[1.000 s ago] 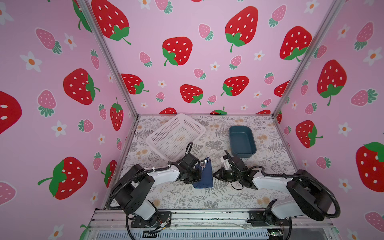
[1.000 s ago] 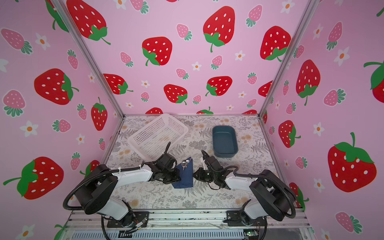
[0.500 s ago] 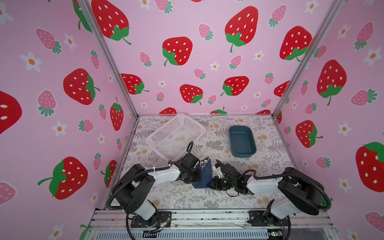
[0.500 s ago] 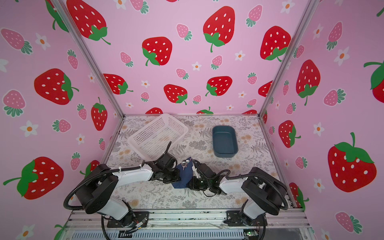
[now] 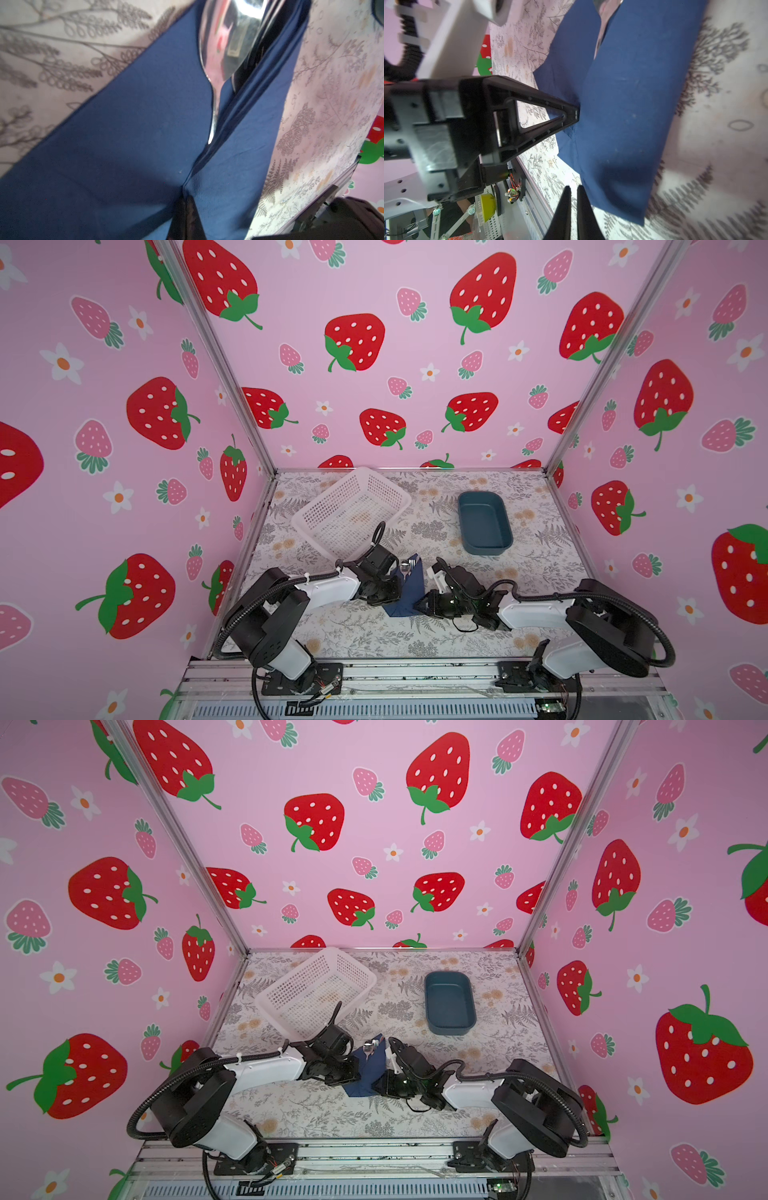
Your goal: Place the utensils on the paper napkin and roll it up
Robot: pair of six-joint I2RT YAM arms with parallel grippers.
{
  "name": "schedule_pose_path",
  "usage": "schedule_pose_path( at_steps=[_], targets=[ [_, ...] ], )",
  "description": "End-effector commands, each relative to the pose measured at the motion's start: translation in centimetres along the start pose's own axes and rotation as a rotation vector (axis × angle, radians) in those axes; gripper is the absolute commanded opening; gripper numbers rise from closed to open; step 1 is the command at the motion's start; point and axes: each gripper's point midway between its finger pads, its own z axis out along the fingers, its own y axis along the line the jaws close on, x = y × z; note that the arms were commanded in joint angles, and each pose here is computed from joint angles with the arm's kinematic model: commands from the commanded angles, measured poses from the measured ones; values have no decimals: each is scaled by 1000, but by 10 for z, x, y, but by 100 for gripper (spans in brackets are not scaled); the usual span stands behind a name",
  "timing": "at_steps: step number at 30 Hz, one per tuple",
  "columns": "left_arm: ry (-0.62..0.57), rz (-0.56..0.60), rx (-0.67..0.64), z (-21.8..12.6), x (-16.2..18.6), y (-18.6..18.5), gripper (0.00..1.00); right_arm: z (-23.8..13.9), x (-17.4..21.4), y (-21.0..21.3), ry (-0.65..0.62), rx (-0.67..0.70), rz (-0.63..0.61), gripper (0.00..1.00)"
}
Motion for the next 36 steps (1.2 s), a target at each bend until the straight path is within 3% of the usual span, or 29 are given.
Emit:
schedule_pose_path(
  at_steps=[1, 17, 22, 26, 36],
  targets=[
    [-1, 3, -57, -1, -2, 10, 0, -2, 4, -13, -5, 27, 42, 11],
    [2, 31, -106, -2, -3, 17, 0, 12, 19, -41, 50, 80, 96, 10],
    [5, 33, -105, -1, -3, 17, 0, -2, 5, -17, -4, 12, 54, 10],
    [7, 34, -102, -1, -4, 15, 0, -15, -7, -28, -63, 22, 78, 10],
    [11, 34, -96, 0, -5, 13, 0, -5, 7, -51, 2, 80, 101, 10]
  ],
)
